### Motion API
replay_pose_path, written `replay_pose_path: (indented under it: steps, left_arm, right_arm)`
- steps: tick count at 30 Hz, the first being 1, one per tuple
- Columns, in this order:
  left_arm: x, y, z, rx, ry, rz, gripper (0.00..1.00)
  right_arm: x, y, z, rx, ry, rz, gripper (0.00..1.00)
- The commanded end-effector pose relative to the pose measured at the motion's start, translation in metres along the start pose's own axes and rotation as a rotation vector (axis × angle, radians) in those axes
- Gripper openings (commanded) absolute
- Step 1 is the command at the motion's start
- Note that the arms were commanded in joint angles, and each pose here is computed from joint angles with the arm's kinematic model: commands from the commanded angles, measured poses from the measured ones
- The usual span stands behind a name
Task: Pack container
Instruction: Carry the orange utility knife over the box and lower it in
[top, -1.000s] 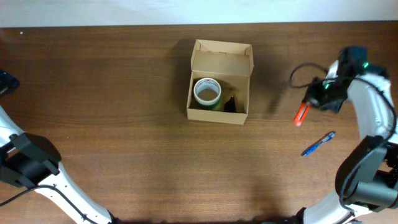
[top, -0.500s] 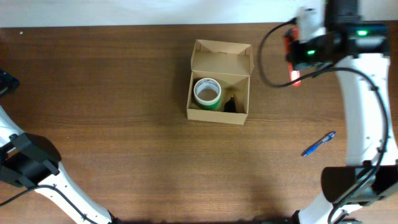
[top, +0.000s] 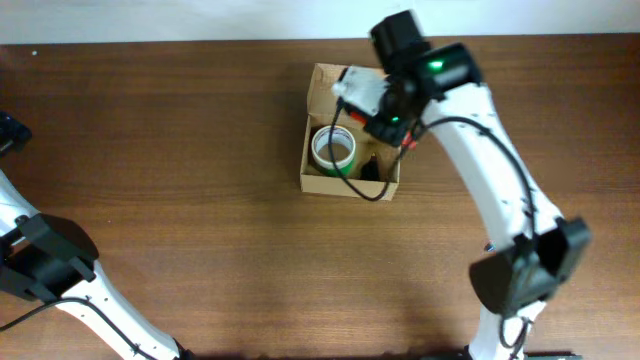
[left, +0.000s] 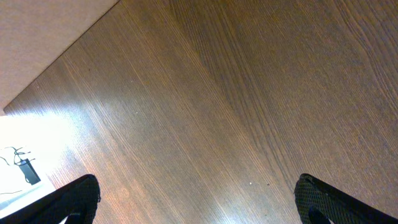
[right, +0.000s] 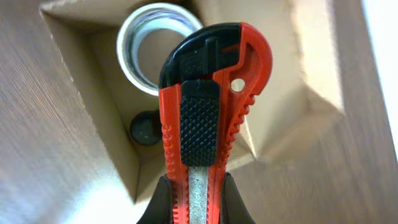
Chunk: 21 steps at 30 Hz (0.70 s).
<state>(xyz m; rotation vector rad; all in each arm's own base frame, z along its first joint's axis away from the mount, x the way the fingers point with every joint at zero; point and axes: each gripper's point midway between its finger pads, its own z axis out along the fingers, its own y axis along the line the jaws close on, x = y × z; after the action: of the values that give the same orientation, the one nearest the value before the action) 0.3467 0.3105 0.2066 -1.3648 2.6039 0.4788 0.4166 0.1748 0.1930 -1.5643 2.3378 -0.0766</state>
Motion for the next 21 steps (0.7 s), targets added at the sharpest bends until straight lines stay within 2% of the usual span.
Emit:
replay_pose_path:
  steps: [1,10,21]
  left_arm:
    - [0.0,0.004,-0.009,0.007,-0.015,-0.022,1.0]
    - [0.0,0.004,-0.009,0.007,-0.015,-0.022,1.0]
    - [0.0,0.004,-0.009,0.007,-0.015,-0.022,1.0]
  right_arm:
    - [-0.008,0.002,0.024,-0.009,0.029,-0.146,0.05]
    - [-0.008,0.031,0.068,-0.122,0.108,-0.222,0.04]
    - [-0.001,0.056,0.085,-0.256,0.128,-0.234,0.04]
